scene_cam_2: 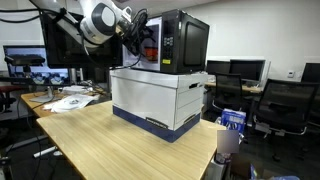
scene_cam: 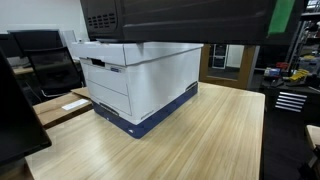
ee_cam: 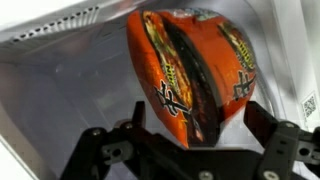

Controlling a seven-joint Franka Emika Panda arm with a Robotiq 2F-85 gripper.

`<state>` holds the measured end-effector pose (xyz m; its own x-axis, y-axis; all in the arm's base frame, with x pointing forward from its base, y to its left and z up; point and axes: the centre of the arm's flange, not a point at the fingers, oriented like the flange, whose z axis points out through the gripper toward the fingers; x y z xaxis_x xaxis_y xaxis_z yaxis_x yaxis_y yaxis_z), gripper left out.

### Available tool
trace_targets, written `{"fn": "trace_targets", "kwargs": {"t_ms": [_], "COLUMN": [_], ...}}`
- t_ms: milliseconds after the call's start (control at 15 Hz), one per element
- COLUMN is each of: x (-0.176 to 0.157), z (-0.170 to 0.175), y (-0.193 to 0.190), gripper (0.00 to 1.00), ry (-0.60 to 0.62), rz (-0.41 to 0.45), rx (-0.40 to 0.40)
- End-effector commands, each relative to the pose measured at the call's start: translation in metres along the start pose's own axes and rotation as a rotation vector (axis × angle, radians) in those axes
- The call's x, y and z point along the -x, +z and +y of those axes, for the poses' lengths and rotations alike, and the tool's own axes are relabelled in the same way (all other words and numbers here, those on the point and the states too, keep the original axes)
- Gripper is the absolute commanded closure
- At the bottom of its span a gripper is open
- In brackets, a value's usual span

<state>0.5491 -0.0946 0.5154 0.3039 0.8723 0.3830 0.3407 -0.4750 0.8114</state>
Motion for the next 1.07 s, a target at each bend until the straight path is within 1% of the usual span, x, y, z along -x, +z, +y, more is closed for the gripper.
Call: {"fn": "trace_targets", "kwargs": {"t_ms": [0,400,467,533,600,667,733,867,933,1000], "x": [0.008,0.022,0.021,0.023,0.028,0.030,0.032,0.033,0.032,0.032], "z": [0.018,0.014,0.012,0.012,0.012,0.011,0.010,0.008,0.007,0.007], "y": [0.009,0.014,0.014,0.015,0.015,0.015,0.015,0.014,0.014,0.014], "gripper": [0.00,0.00,0.25,0.27,0.33,0.43,0.48,0.62,0.72,0.78], "ry": [-0.008,-0.028,-0.034,-0.034,-0.033,-0.034,-0.033,-0.033,-0.032,-0.031], "rz": [-0.002,-0.030,-0.033,-0.037,-0.040,-0.044,-0.044,-0.033,-0.030,-0.027], "rx": [0.008,0.009,0.009,0.008,0.004,-0.002,-0.004,-0.005,-0.006,-0.006]}}
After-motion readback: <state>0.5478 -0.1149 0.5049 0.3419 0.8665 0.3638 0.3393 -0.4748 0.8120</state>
